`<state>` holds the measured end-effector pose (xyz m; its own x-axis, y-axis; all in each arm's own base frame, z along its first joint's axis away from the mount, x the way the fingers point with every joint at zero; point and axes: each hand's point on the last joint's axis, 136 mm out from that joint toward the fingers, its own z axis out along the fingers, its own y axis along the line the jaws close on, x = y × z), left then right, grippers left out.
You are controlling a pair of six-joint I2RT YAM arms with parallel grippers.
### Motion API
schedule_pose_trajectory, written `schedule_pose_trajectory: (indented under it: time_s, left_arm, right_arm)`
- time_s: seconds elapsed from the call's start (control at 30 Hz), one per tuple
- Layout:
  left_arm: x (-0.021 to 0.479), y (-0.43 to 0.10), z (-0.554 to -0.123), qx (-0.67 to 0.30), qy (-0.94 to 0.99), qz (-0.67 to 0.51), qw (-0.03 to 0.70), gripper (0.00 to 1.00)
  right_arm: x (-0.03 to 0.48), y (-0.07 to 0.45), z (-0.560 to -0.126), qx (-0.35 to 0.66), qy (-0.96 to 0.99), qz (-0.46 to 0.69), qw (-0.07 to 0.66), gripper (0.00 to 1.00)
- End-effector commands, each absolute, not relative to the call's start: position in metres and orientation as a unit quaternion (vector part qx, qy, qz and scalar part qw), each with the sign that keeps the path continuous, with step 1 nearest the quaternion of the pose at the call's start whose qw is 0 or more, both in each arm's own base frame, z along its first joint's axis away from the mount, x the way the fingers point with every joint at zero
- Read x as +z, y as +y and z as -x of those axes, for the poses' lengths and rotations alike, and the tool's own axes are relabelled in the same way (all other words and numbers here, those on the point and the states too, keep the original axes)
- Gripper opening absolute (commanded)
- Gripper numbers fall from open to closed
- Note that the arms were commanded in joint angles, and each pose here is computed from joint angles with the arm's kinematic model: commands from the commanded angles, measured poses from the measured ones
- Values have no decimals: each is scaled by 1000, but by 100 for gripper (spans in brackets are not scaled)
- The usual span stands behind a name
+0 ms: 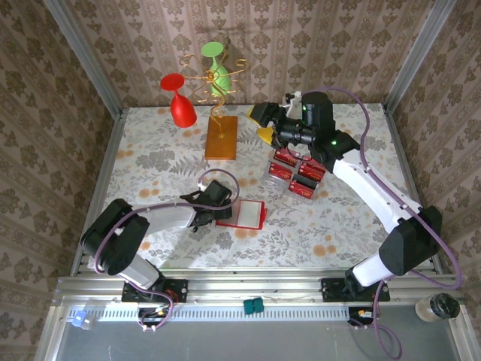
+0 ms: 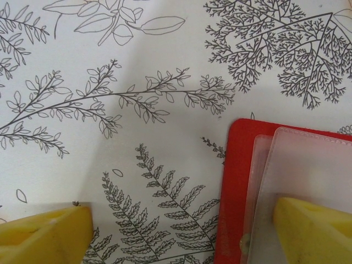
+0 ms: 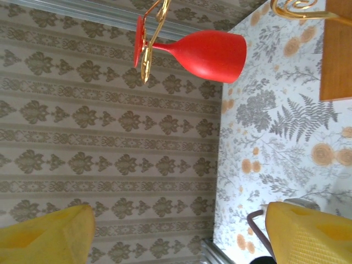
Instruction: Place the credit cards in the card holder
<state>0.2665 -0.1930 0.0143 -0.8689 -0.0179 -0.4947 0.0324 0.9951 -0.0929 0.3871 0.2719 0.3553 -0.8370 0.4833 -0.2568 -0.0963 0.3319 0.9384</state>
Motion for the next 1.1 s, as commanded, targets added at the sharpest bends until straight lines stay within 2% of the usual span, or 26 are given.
schedule_pose_trajectory:
  time_s: [0.0,0.13,0.27,0.33,0.47,0.63,0.77,1.07]
  left_arm:
    - [-14,-214,-259,-98,970,-18,220,88]
    - [-21,-211,-252,-96,973,-12,208,88]
    - [-27,-212,-249,-97,976,-12,197,88]
    - [-27,-215,-252,-99,975,-13,198,88]
    - [-16,-221,-263,-108,969,-16,220,88]
    - [-10,-225,-276,-119,964,-24,237,88]
    - [-7,-228,-280,-132,960,-27,244,88]
    - [0,-223,-282,-128,957,-25,260,88]
  right_arm:
    - [385,277,-378,605,745,-102,262,82]
    - [403,278,-369,611,736,-94,277,82]
    - [422,307,-343,597,749,-39,285,82]
    - [417,308,-339,586,760,-35,279,82]
    - [374,283,-346,542,783,-58,298,81]
    - [311,235,-350,410,844,-45,343,79]
    - [261,200,-354,283,893,-14,351,75]
    - [168,171,-353,125,957,57,255,65]
